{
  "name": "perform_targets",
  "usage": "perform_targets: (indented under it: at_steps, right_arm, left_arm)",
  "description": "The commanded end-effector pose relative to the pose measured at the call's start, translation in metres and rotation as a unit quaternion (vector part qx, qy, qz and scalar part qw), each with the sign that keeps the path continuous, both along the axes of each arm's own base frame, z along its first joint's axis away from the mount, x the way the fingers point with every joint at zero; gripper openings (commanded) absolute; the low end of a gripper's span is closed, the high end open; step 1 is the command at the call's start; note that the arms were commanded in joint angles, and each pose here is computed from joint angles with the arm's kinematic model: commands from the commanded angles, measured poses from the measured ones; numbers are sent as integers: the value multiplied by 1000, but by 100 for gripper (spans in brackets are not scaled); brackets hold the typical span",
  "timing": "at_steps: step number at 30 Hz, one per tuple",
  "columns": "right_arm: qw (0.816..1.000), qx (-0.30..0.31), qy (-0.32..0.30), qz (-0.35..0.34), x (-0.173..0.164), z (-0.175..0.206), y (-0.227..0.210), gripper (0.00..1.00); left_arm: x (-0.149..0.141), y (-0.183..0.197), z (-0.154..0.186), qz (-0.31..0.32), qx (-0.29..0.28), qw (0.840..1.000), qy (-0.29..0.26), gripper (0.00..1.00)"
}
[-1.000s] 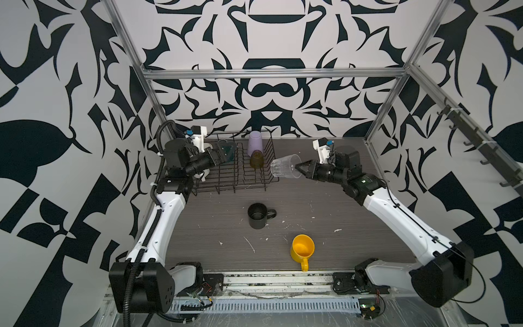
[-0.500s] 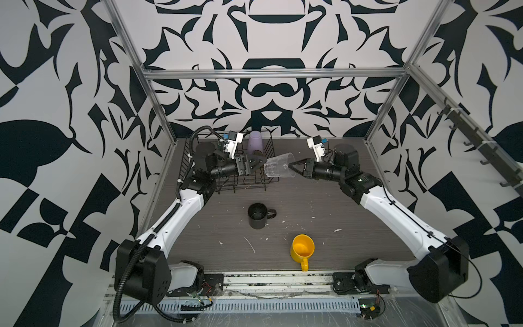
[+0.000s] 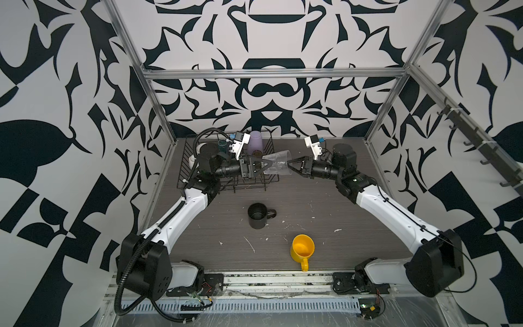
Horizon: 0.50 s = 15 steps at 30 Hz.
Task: Load cups into a dish rack
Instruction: Pick up the cup from the center of the table.
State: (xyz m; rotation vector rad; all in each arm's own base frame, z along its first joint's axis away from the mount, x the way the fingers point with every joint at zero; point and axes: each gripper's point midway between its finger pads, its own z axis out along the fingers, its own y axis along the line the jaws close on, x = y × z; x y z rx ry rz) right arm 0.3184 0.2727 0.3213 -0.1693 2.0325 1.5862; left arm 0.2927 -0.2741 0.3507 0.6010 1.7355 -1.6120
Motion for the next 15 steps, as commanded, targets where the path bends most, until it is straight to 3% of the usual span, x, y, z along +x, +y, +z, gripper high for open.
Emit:
perform_targets:
  at_steps: [1, 15]
  right_arm:
    - [998, 39, -40, 15, -3, 30, 5, 0]
    - [997, 60, -39, 33, -7, 36, 15, 0]
  left_arm:
    - [-14, -8, 4, -38, -9, 999, -16, 100]
    - [-17, -16, 4, -51, -12, 999, -16, 100]
